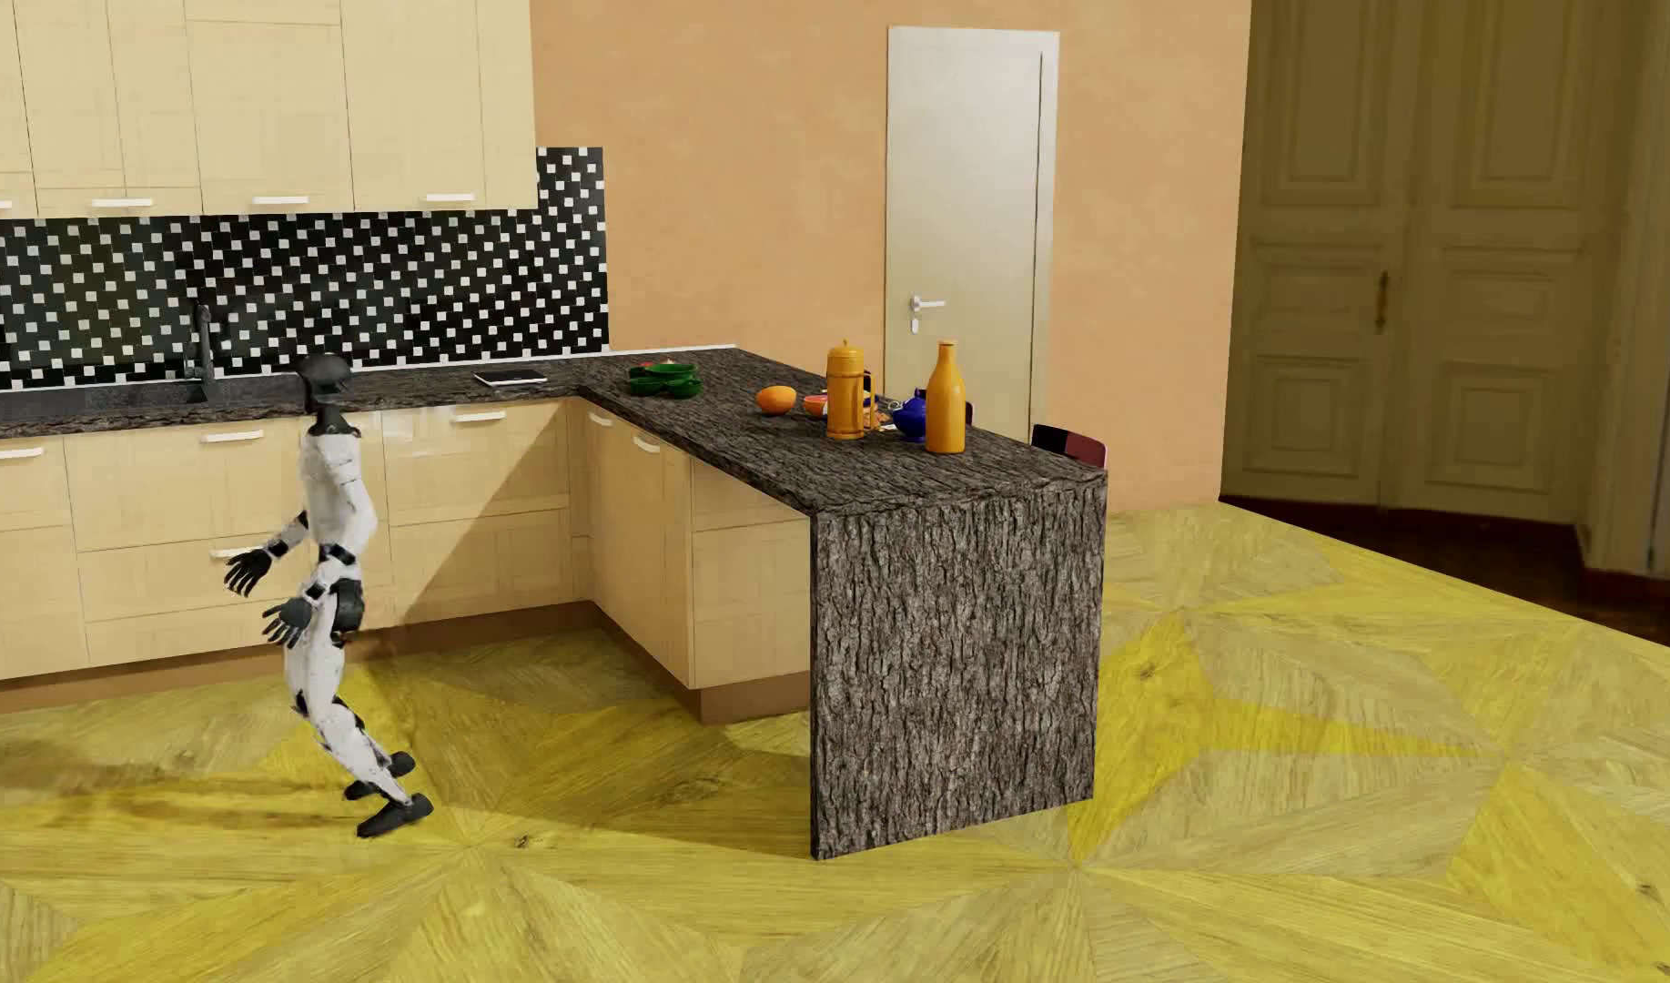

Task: Rotate 180

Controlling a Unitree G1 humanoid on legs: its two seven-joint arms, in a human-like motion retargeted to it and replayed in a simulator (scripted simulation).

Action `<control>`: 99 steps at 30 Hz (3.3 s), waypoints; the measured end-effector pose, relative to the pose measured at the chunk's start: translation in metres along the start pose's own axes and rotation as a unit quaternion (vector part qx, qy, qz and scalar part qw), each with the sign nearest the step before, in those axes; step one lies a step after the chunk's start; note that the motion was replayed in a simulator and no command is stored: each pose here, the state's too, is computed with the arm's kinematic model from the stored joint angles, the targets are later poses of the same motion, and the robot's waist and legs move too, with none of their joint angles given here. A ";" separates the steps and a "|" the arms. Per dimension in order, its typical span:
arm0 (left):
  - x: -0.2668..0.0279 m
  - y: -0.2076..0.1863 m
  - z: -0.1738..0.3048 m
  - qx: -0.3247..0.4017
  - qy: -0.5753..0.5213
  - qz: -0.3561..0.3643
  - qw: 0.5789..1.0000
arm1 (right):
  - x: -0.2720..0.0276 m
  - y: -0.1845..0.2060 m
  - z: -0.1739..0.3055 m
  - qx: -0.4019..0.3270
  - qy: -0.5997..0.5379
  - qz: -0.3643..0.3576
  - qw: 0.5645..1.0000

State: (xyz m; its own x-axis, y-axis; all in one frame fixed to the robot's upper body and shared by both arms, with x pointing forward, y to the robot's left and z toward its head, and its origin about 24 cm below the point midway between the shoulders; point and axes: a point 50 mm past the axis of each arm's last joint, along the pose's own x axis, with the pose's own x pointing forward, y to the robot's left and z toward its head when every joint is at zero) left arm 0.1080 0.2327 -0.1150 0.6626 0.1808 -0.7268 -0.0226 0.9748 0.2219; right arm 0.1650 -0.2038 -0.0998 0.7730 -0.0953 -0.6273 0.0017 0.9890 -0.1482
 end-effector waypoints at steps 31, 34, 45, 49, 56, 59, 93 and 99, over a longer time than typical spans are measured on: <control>0.015 -0.033 0.034 0.023 -0.037 -0.027 0.999 | -0.028 0.009 -0.074 0.018 0.193 -0.003 0.981; 0.017 -0.042 0.038 0.007 -0.041 -0.041 0.998 | -0.027 0.004 -0.070 0.022 0.178 0.013 0.984; 0.018 -0.038 0.040 0.040 -0.025 -0.094 0.994 | -0.048 0.006 -0.098 0.034 0.222 -0.037 0.974; 0.012 -0.046 0.032 0.050 -0.041 -0.089 0.994 | -0.044 0.015 -0.092 0.042 0.224 -0.033 0.973; 0.020 -0.030 0.034 0.042 -0.025 -0.088 0.995 | -0.046 0.017 -0.092 0.061 0.210 -0.011 0.976; 0.018 -0.049 0.045 0.053 -0.036 -0.084 0.994 | -0.036 0.015 -0.081 0.038 0.179 0.018 0.983; 0.019 -0.047 0.052 0.001 -0.057 -0.077 0.995 | -0.038 0.010 -0.088 0.056 0.211 -0.011 0.976; 0.018 -0.045 0.036 0.060 -0.021 -0.111 0.992 | -0.044 0.014 -0.095 0.036 0.227 0.000 0.973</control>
State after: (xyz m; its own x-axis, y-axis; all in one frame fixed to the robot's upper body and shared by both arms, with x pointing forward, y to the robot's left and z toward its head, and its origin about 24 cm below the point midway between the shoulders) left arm 0.1480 0.1878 -0.1150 0.6713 -0.0444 -0.7399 0.2151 0.9669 0.1372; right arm 0.0704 -0.1968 -0.1469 0.4134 -0.1202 -0.9026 0.0595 0.9927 -0.1050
